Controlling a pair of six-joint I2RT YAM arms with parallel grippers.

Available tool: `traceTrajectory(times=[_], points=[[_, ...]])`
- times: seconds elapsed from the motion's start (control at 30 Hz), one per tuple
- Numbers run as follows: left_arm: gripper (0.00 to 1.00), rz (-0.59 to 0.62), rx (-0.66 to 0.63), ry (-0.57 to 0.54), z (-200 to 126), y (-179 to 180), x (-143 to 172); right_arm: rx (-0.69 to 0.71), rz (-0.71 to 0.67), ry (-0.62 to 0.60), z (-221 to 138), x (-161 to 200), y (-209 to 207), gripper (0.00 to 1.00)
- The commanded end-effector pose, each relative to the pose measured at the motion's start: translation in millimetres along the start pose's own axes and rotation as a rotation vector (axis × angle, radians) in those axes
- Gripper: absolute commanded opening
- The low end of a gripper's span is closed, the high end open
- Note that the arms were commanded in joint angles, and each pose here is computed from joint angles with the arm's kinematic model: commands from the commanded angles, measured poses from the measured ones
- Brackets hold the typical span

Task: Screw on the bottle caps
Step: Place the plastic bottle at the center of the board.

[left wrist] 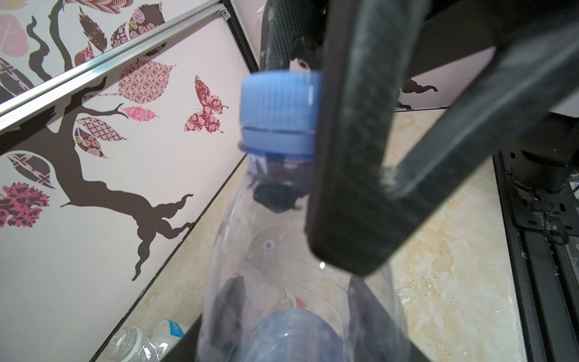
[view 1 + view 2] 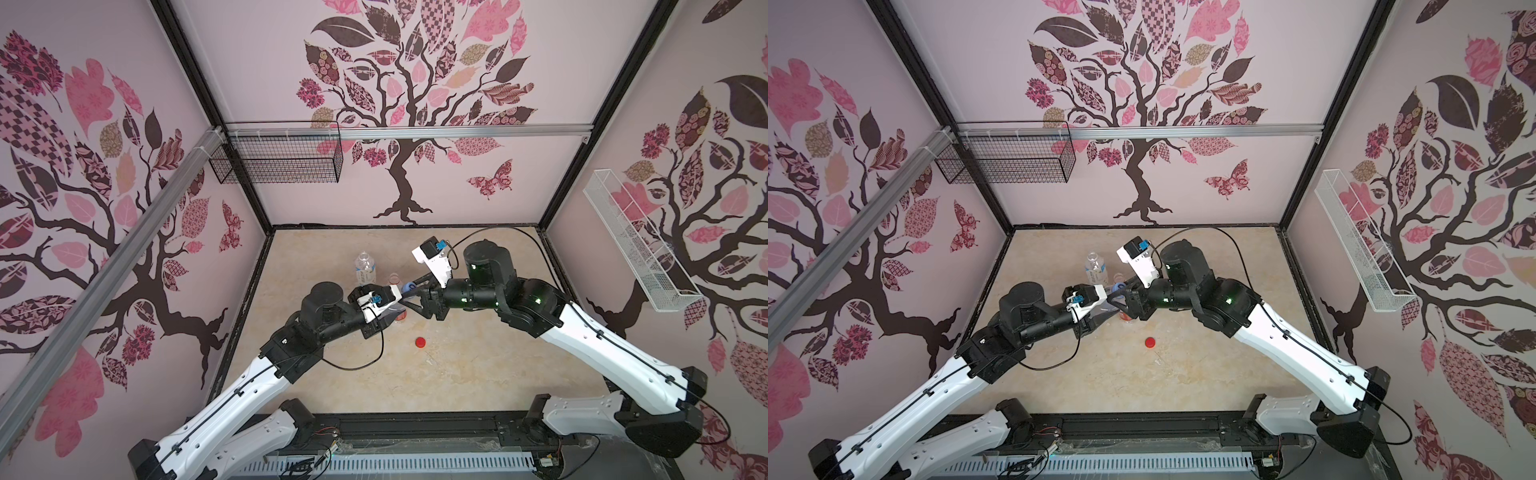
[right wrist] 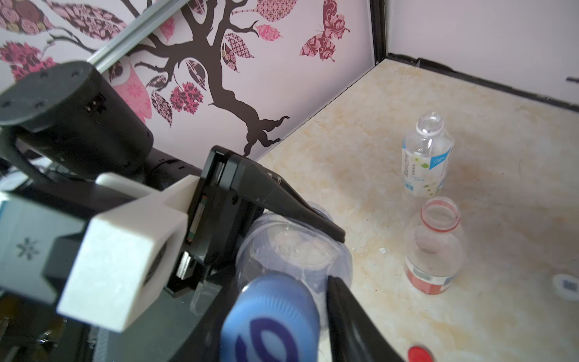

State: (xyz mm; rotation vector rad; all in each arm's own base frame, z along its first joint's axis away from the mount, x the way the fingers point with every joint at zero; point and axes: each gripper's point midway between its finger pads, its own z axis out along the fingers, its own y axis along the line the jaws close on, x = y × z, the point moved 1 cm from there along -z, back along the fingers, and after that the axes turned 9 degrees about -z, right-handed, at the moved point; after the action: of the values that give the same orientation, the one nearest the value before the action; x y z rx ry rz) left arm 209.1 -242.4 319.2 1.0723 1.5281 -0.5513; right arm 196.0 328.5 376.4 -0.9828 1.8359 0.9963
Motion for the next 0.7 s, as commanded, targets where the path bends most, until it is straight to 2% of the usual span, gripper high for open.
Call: traceTrajectory(times=[0.0,0.07,0.13,0.27,0.43,0.57,0.67], points=[[0.57,0.001,0.047,-0.063,-5,-8,-18,0.026,-0.043,-0.080,-12,-20,2,0.30],[0.62,-0.005,0.054,-0.064,-6,-9,-19,0.029,-0.069,-0.072,-18,-20,4,0.21],[0.78,-0.021,0.059,-0.060,-6,-9,-18,0.024,-0.100,-0.061,-27,-21,9,0.15],[0.98,-0.042,0.095,-0.070,-12,-16,-23,0.037,-0.146,-0.029,-54,-25,17,0.13],[0.98,-0.081,0.093,-0.068,-28,-17,-32,0.168,-0.106,0.096,-102,-19,-4,0.13],[0.98,-0.190,-0.044,-0.034,-34,7,-21,0.417,-0.060,0.226,-136,-4,-50,0.15],[0.98,-0.297,-0.146,0.006,-31,30,0,0.586,0.017,0.251,-146,8,-97,0.15]])
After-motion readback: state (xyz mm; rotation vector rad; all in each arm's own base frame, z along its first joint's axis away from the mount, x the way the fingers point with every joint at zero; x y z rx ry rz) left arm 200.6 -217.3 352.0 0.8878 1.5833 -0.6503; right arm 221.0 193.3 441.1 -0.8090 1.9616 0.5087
